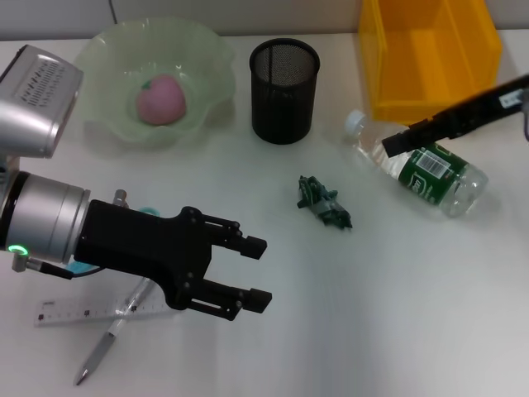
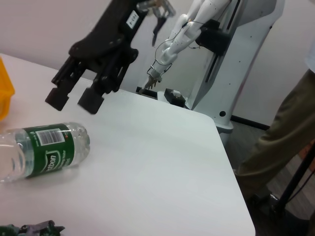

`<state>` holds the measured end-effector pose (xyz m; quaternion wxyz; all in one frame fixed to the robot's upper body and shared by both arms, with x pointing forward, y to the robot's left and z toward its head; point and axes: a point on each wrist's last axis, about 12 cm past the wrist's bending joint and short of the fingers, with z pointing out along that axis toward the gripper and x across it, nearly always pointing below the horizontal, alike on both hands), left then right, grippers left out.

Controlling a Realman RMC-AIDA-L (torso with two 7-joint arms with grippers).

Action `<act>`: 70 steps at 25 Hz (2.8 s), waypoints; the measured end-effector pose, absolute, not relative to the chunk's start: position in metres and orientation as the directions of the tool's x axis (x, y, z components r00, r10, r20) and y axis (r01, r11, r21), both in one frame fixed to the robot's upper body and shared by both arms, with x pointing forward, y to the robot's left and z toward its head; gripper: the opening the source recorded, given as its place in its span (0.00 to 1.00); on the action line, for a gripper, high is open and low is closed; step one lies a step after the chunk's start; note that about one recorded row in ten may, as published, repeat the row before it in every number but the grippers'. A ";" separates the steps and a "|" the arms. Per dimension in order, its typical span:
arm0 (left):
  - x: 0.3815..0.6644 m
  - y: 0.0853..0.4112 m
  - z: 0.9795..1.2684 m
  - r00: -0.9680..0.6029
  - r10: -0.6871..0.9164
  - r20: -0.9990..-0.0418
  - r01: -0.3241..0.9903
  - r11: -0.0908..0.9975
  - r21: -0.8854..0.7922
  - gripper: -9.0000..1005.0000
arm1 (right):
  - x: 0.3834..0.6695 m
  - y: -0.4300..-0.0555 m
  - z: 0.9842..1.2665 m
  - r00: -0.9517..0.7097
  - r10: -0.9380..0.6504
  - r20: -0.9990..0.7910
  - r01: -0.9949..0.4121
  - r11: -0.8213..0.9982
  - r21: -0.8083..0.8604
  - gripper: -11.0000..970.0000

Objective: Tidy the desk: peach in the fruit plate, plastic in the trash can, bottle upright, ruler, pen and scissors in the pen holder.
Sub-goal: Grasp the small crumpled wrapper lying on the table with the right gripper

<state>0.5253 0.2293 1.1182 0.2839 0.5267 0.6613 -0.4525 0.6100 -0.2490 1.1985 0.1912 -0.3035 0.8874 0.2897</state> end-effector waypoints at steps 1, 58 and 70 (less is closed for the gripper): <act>0.525 0.229 1.118 -0.284 0.440 -0.852 0.953 0.036 -0.299 0.71 | 0.610 -0.249 1.199 -0.743 -0.428 -0.515 -0.649 0.648 0.398 0.79; 0.539 0.234 1.109 -0.260 0.437 -0.861 0.964 0.167 -0.206 0.70 | 0.632 -0.134 1.130 -0.700 -0.628 -0.341 -0.706 0.680 0.198 0.65; 0.540 0.234 1.109 -0.258 0.437 -0.862 0.964 0.171 -0.202 0.70 | 0.632 -0.135 1.129 -0.705 -0.623 -0.339 -0.701 0.684 0.201 0.58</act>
